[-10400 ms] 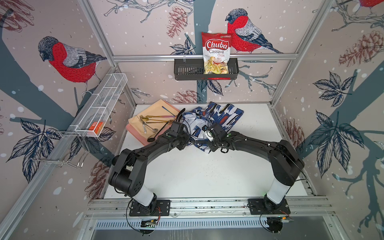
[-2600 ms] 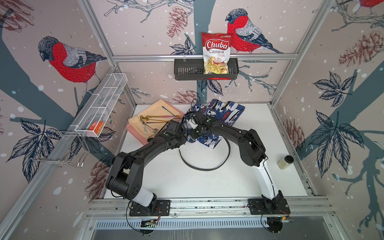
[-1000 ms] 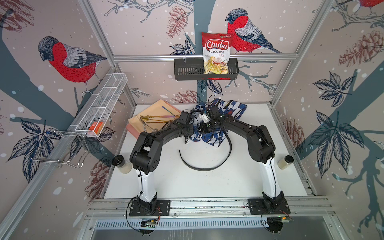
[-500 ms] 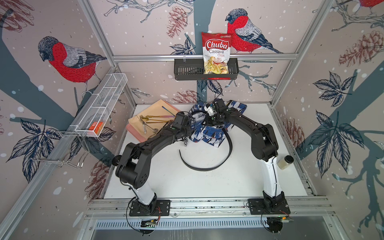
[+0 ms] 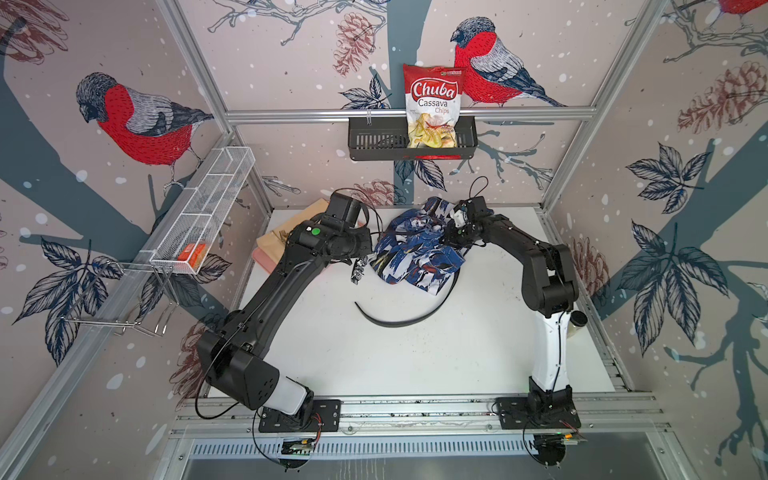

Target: Remove the belt from the trousers

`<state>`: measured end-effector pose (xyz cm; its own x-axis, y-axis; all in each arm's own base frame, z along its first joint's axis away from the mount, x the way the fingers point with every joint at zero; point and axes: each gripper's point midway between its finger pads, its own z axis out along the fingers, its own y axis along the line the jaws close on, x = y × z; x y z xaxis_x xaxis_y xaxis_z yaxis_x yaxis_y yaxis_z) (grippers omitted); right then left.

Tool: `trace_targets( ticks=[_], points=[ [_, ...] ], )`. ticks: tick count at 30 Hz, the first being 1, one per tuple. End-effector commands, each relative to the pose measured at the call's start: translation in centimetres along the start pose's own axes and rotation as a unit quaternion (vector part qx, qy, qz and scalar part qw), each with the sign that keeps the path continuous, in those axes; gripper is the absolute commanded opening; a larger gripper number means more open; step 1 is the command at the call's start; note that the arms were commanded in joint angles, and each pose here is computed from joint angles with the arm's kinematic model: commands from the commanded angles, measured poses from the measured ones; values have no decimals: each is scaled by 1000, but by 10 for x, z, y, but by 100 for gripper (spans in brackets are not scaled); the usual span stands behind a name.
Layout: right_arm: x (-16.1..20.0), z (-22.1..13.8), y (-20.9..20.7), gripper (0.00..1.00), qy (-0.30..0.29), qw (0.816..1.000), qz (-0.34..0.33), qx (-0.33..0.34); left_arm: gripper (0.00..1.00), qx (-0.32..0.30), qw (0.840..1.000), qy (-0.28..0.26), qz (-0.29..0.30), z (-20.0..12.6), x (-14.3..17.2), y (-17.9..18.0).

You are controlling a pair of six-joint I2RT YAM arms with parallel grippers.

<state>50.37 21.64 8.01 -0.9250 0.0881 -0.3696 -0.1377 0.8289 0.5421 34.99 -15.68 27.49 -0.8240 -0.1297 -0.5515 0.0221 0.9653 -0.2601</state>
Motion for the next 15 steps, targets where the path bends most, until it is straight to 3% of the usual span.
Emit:
trace_targets(
  ticks=[1,4,8,13,15],
  points=[
    [-16,-20,-71,0,-46,989,47,130,0,-135,991,3,-25,-33,7,52],
    [-18,-35,-94,0,-54,986,68,142,0,-162,981,-74,-74,-73,-23,70],
    [-17,-54,-123,0,-64,980,92,162,0,-87,959,-220,-156,-140,-76,73],
    [-13,-72,-153,0,-66,972,115,195,0,-90,921,-350,-146,-217,-125,73],
    [-8,-77,-162,0,-67,969,122,205,0,-100,896,-407,-148,-250,-135,79]
  ],
)
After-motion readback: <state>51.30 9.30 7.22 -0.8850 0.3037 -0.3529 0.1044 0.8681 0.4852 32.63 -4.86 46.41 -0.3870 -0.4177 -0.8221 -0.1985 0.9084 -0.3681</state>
